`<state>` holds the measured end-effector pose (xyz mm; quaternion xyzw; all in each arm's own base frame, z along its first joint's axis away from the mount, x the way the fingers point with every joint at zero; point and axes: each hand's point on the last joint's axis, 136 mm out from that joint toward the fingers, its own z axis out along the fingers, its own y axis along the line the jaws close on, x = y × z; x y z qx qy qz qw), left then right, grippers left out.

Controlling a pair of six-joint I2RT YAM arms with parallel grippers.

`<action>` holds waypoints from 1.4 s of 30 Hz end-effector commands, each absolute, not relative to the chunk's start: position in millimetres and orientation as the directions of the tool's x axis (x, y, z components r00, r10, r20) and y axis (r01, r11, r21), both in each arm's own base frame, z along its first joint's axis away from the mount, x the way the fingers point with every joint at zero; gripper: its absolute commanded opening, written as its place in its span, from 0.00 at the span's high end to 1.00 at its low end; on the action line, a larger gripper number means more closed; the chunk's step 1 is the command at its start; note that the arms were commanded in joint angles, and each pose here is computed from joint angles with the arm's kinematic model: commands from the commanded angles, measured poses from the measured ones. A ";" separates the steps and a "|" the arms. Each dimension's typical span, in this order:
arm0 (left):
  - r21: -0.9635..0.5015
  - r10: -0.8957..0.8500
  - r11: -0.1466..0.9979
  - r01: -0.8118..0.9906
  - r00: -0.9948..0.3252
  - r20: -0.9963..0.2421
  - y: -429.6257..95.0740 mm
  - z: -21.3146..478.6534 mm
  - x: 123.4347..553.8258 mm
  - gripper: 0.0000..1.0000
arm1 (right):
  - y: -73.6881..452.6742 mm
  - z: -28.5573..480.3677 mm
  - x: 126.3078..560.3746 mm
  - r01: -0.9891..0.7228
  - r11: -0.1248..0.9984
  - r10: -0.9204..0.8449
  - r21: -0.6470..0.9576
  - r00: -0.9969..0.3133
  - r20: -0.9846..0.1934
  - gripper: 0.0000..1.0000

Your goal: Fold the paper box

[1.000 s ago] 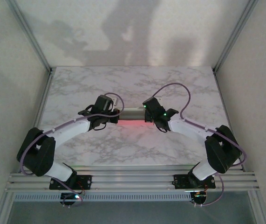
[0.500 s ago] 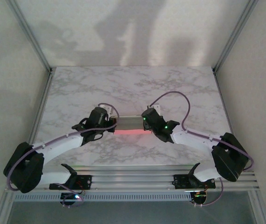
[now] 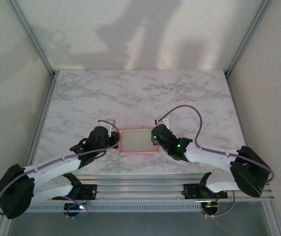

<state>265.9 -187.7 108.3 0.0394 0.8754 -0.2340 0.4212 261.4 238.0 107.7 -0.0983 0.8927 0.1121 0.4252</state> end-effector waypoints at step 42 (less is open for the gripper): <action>-0.352 -0.137 0.906 0.235 -0.624 -0.770 -194.2 86.3 260.0 0.88 | 222.9 168.1 143.6 -0.604 0.709 -0.228 0.365 -0.685 -0.692 0.01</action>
